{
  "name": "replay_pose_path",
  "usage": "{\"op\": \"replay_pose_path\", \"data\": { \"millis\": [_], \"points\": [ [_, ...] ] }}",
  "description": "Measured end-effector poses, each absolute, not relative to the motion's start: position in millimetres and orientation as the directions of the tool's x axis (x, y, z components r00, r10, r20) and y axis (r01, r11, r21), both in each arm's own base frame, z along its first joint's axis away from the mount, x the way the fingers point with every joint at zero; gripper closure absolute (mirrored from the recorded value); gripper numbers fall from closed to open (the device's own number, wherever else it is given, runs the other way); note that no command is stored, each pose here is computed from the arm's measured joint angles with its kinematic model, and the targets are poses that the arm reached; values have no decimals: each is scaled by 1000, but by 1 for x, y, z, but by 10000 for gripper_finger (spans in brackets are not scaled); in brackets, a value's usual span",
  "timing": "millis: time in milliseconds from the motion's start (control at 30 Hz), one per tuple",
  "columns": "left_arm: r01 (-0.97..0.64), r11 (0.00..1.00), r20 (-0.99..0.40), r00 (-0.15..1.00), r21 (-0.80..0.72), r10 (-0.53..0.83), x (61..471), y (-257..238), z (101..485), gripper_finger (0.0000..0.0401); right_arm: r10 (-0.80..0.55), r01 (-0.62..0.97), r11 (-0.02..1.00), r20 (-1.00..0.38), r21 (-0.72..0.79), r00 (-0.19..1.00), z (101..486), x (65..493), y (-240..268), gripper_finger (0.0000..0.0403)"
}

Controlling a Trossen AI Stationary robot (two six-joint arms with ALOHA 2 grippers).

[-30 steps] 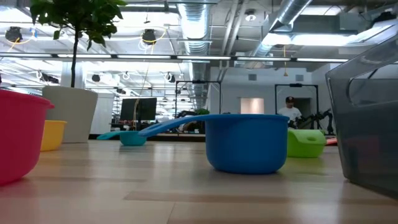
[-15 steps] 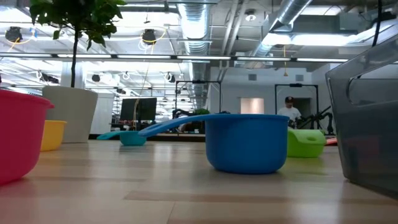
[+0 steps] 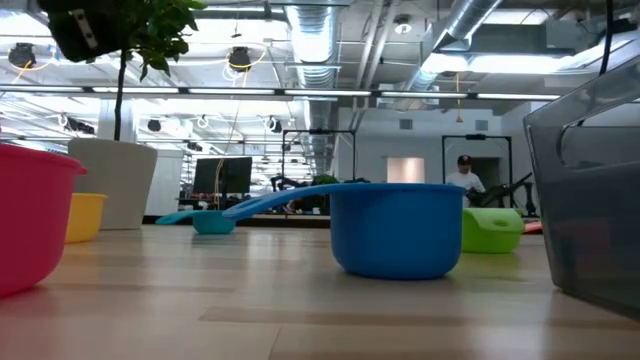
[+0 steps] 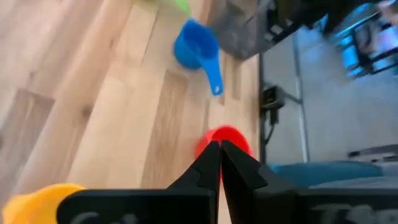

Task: Nest measuring cups in basket
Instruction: Put the red measuring cup into the transparent black bin

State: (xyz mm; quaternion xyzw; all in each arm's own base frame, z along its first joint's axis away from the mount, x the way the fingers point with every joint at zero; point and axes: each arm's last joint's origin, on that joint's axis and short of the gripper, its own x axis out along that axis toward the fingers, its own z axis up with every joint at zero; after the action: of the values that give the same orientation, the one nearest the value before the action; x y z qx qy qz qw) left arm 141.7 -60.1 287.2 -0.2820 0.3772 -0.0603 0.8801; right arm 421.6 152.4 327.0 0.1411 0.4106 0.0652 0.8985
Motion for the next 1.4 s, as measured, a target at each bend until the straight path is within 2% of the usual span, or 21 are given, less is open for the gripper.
{"op": "replay_pose_path", "data": {
  "millis": [133, 300, 433, 567, 833, 1100, 1233, 1400],
  "points": [
    [-160, 861, -700, 662, -482, -268, 154, -82, 272, 401, 173, 124, 954, -842, 271, 511, 333, 393, 142, 145],
    [-169, 858, -692, 674, -485, -259, 165, -113, 261, 401, 13, 226, 967, -905, 121, 426, 354, 351, 141, 145],
    [-139, 851, -651, 709, -506, -271, 172, -135, 256, 401, -99, 267, 963, -885, 29, 454, 372, 322, 149, 145],
    [-188, 817, -663, 694, -545, -282, 175, -149, 247, 401, -124, 243, 970, -848, 6, 515, 385, 304, 161, 145],
    [-318, 757, -778, 506, -571, -374, 175, -188, 207, 401, -141, 226, 974, -835, -21, 532, 386, 289, 180, 145],
    [-350, 689, -768, 383, -635, -513, 173, -215, 189, 401, -183, 247, 967, -851, -64, 492, 380, 282, 184, 145],
    [-400, 704, -807, 352, -587, -474, 176, -220, 171, 401, -182, 249, 967, -850, -62, 495, 380, 282, 183, 145],
    [-464, 704, -839, 378, -538, -392, 181, -221, 156, 401, -184, 250, 966, -849, -64, 495, 380, 282, 183, 145]
  ]
}}
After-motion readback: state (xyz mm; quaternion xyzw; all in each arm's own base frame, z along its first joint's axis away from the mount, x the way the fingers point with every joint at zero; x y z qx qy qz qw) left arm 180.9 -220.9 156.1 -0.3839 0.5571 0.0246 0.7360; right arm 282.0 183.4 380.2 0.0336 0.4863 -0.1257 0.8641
